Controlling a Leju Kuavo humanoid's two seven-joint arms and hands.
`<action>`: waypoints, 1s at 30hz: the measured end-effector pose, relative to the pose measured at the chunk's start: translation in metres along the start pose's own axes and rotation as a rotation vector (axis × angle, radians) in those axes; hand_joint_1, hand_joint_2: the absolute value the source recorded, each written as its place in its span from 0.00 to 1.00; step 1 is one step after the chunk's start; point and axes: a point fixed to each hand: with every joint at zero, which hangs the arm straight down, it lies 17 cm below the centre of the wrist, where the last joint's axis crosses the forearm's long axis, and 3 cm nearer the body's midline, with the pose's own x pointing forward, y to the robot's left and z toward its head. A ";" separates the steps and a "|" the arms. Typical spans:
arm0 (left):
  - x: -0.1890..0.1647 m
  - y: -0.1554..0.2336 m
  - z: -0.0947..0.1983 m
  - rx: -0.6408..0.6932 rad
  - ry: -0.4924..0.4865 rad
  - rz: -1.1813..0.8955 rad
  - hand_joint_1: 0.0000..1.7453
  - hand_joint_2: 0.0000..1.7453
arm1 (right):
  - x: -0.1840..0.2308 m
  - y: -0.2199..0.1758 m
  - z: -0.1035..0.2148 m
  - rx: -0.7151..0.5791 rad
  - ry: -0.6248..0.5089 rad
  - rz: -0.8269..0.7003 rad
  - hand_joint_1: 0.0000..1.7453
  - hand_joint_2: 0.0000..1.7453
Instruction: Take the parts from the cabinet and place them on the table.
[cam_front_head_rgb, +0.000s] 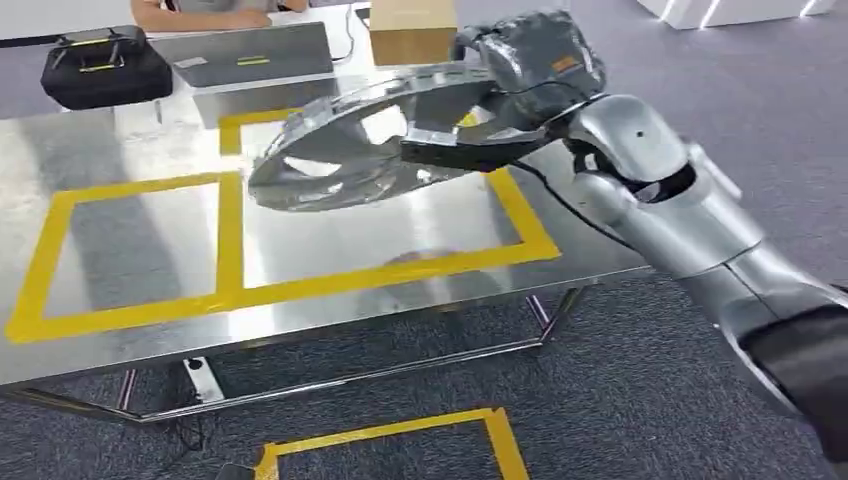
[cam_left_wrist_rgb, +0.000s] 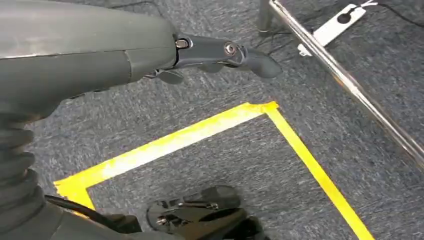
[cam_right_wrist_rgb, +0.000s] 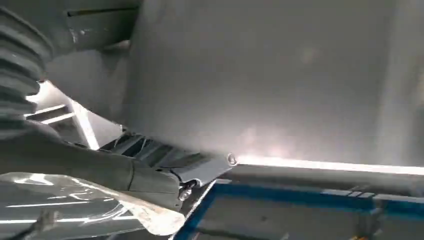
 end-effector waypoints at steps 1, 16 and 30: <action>0.001 0.000 -0.001 -0.002 -0.003 -0.003 0.00 1.00 | 0.010 0.010 -0.002 0.022 -0.009 -0.010 1.00 1.00; 0.017 -0.012 -0.001 -0.068 -0.065 0.005 0.00 1.00 | 0.089 0.083 -0.015 0.216 -0.100 -0.144 1.00 1.00; 0.013 -0.018 0.003 -0.078 -0.055 0.016 0.00 1.00 | 0.111 0.128 0.007 0.349 -0.169 -0.154 0.00 0.00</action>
